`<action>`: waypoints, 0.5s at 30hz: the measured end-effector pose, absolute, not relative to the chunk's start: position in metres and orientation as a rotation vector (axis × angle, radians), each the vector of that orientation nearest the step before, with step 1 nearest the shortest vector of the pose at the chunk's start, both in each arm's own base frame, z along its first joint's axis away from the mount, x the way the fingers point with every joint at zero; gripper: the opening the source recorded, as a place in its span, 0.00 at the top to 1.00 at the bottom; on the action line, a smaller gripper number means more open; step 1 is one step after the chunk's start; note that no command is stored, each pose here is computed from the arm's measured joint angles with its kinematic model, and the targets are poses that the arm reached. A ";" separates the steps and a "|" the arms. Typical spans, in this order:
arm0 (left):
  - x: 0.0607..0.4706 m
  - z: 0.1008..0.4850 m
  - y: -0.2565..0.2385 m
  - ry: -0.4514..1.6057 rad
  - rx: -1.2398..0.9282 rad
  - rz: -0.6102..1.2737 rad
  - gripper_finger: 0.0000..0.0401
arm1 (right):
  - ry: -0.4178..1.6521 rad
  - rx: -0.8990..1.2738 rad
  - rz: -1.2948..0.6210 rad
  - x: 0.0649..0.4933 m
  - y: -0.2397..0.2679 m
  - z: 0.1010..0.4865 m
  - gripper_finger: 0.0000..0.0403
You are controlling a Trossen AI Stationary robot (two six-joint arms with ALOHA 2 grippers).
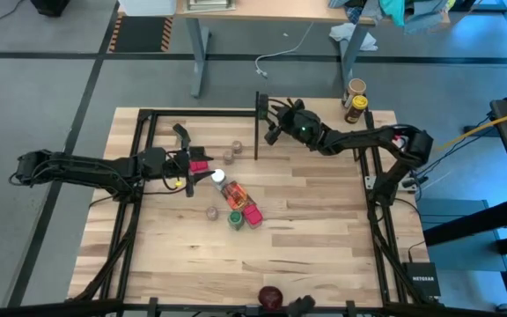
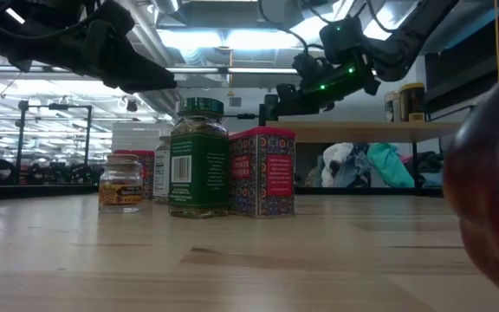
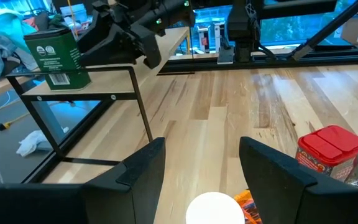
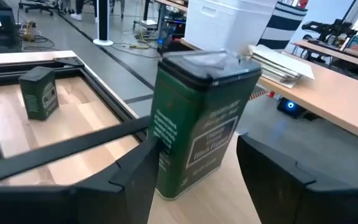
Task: Shelf spices
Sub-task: Put the bottom right green seasoning can on the shelf
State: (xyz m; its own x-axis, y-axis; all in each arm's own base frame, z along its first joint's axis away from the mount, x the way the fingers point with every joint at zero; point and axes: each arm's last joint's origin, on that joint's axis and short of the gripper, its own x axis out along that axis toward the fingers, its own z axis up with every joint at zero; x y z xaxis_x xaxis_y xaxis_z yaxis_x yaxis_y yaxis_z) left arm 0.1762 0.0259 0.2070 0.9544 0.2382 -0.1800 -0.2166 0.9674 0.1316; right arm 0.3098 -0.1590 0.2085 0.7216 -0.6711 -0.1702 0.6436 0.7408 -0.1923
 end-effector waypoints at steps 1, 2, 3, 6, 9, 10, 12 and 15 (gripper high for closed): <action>0.176 0.207 0.026 0.196 0.111 0.231 0.50 | 0.238 -0.120 -0.733 0.309 -0.161 0.208 0.45; 0.176 0.207 0.026 0.196 0.111 0.231 0.50 | 0.240 -0.116 -0.737 0.309 -0.162 0.207 0.45; 0.176 0.207 0.026 0.196 0.111 0.231 0.50 | 0.241 -0.115 -0.742 0.308 -0.164 0.205 0.45; 0.176 0.207 0.026 0.196 0.111 0.231 0.50 | 0.254 -0.113 -0.750 0.308 -0.168 0.202 0.45; 0.176 0.207 0.026 0.196 0.111 0.231 0.50 | 0.243 -0.110 -0.740 0.307 -0.171 0.202 0.45; 0.176 0.207 0.026 0.196 0.113 0.231 0.50 | 0.240 -0.109 -0.740 0.307 -0.172 0.203 0.45; 0.176 0.207 0.026 0.195 0.114 0.231 0.50 | 0.230 -0.110 -0.745 0.308 -0.174 0.207 0.45; 0.176 0.207 0.026 0.195 0.115 0.231 0.50 | 0.203 -0.113 -0.740 0.313 -0.177 0.217 0.45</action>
